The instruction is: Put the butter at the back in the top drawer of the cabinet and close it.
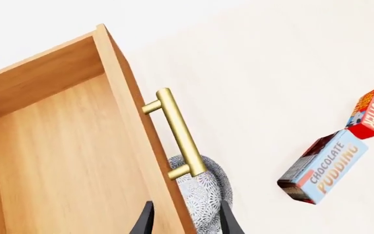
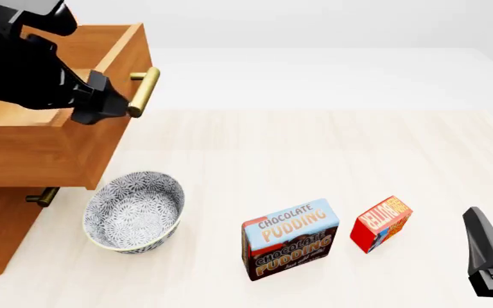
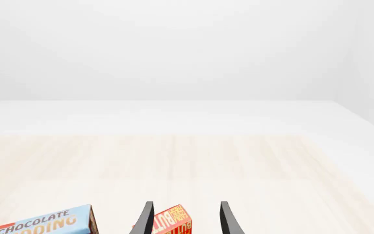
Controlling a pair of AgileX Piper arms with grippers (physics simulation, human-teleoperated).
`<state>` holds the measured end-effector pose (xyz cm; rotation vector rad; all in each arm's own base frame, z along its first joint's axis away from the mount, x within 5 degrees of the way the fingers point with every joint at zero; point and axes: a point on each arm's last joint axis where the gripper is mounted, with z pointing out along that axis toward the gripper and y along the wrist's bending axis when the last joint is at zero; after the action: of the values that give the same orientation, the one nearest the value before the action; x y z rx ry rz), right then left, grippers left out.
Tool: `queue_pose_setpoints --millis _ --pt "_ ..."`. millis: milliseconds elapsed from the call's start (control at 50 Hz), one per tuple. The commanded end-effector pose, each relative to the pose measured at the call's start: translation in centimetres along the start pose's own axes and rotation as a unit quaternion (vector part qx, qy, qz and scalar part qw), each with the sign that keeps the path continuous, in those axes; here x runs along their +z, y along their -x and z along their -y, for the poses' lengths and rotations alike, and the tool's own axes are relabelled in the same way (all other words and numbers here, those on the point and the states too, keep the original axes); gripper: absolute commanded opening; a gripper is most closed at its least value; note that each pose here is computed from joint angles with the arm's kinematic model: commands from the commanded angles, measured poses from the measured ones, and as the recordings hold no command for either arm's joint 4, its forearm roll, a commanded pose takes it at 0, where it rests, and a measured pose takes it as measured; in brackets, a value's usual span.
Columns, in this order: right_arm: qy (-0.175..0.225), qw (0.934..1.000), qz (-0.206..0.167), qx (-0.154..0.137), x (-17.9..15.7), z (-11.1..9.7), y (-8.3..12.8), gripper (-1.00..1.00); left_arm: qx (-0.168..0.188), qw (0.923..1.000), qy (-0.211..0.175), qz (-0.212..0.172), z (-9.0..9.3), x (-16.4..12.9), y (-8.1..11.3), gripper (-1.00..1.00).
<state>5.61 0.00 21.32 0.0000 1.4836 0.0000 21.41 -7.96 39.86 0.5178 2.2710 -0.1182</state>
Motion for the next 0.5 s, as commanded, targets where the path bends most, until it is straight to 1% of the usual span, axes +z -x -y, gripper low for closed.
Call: queue_pose_setpoints --millis 20,160,500 --pt "0.0 1.0 0.0 0.0 0.0 0.0 0.0 1.0 0.008 0.9997 -0.003 0.025 -0.1 -2.4 0.5 1.0" --pt "0.0 1.0 0.0 0.0 0.0 0.0 0.0 1.0 0.012 0.9995 0.001 0.031 -0.2 -3.3 0.7 1.0" --pt "0.0 1.0 0.0 0.0 0.0 0.0 0.0 1.0 0.017 0.9989 -0.009 0.042 0.3 -3.7 1.0 1.0"
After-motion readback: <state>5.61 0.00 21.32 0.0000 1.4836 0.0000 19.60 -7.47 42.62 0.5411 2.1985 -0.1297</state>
